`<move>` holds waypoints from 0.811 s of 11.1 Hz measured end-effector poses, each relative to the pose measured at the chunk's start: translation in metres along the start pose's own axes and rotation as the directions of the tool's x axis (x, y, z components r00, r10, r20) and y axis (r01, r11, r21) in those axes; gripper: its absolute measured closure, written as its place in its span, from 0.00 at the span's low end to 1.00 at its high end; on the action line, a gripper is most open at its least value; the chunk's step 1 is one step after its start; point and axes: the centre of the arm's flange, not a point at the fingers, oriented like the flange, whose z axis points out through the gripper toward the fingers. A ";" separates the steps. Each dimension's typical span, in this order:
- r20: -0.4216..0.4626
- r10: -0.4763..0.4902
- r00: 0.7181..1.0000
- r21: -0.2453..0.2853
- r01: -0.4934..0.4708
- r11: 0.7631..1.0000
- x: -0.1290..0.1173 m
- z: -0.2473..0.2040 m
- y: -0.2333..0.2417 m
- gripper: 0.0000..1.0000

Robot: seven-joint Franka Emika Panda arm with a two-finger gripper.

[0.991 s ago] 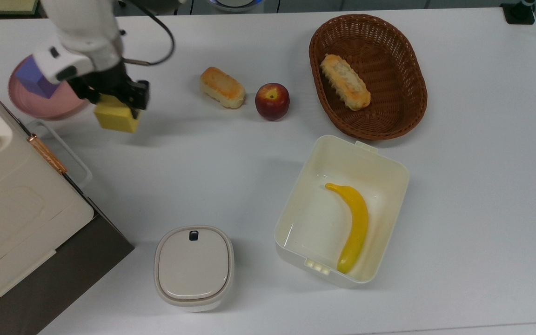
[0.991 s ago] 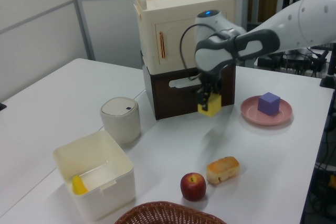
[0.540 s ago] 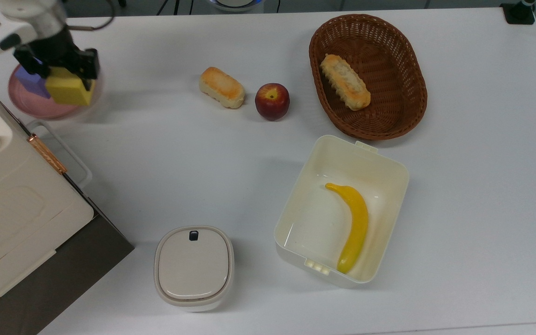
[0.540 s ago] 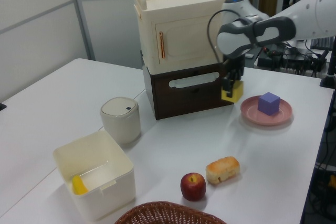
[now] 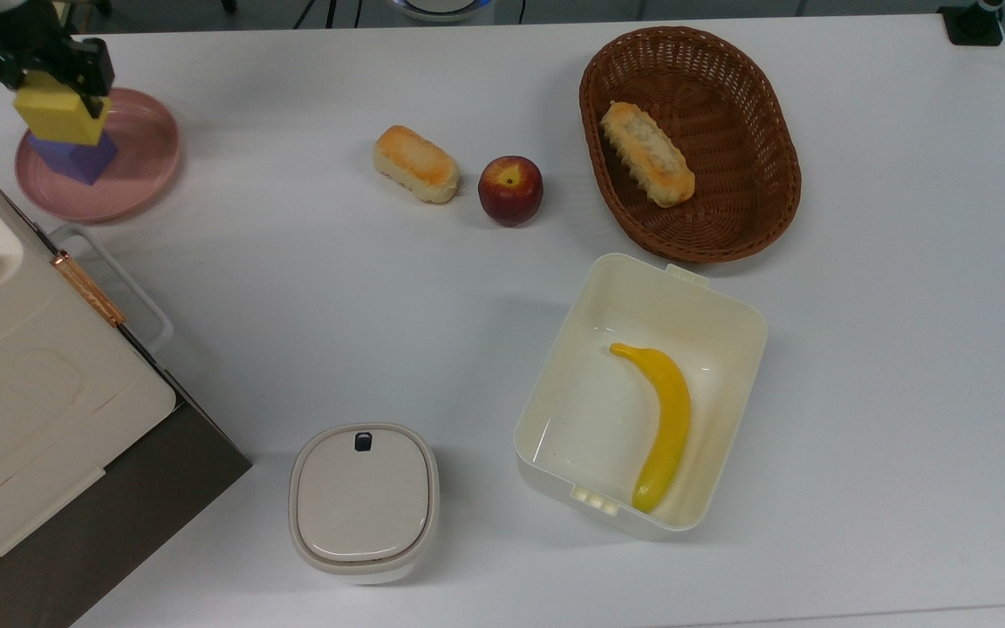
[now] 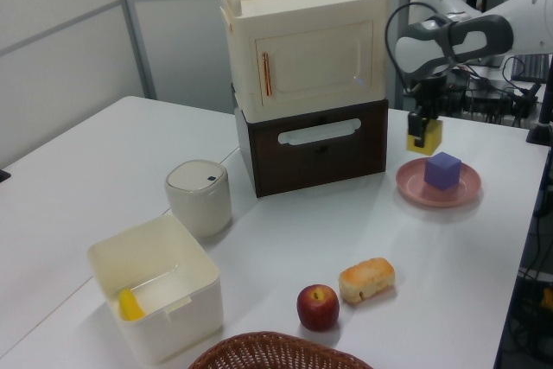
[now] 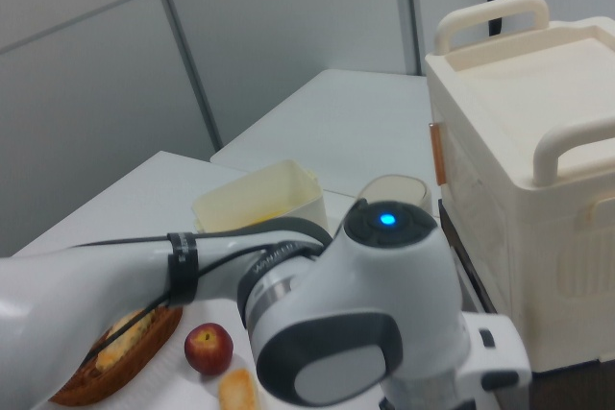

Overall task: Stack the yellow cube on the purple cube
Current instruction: 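Lower the yellow cube onto the purple cube and open the gripper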

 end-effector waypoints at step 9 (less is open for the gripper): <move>0.040 0.052 0.998 0.001 -0.052 0.999 -0.027 0.022 0.038 0.37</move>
